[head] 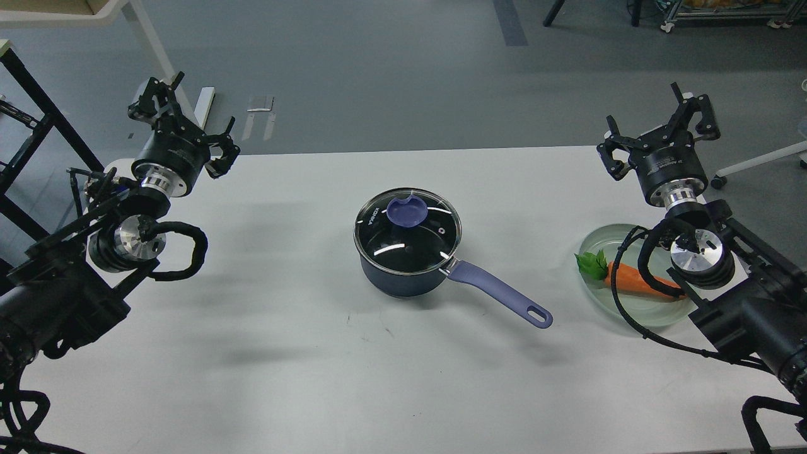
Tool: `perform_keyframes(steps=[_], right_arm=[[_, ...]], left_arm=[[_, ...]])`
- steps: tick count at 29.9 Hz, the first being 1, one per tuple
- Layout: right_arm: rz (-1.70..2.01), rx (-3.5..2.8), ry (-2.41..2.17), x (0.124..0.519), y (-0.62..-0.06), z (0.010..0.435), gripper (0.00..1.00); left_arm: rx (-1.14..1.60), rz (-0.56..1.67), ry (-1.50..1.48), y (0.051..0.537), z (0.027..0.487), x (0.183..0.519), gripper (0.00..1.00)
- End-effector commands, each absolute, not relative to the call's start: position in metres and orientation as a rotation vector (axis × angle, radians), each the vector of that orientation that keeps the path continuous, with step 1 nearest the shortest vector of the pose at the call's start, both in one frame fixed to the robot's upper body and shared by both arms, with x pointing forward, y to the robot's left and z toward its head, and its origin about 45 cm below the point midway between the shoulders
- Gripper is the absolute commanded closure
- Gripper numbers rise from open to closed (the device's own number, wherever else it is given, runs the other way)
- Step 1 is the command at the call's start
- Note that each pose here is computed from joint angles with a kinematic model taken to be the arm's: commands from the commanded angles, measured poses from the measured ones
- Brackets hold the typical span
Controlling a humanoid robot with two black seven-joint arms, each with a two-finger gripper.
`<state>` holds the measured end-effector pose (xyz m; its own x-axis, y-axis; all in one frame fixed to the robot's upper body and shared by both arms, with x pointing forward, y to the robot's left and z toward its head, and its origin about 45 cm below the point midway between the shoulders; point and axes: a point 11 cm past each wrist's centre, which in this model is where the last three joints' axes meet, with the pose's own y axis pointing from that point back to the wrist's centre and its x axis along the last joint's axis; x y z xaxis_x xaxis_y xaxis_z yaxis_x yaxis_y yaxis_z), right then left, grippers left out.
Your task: Open pot lid
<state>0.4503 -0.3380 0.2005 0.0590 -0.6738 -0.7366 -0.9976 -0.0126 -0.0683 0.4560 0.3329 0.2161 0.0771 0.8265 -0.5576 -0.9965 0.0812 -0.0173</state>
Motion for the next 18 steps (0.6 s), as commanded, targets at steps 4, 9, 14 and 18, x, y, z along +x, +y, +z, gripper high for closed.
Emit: perform_keyframes(steps=[4,9,14,18], right_arm=[[0.714,-1.766,1.67,0.45,-0.331,0.197,0.0],[0.681,-1.774,1.693,0.45,-0.344,0.203,0.0],[0.549,-1.873,1.723,0.462,-0.369,0.245,0.0],[0.495,-1.998,1.699,0.47,-0.357,0.267,0.0]], left_arm=[[-0.447,1.437,0.462,0.331,0.215,0.455,0.01],[-0.446,1.438,0.462,0.331,0.214,0.455,0.01],[-0.456,1.437,0.463,0.332,0.216,0.456,0.01],[-0.45,1.438,0.459,0.339,0.217,0.454,0.01]])
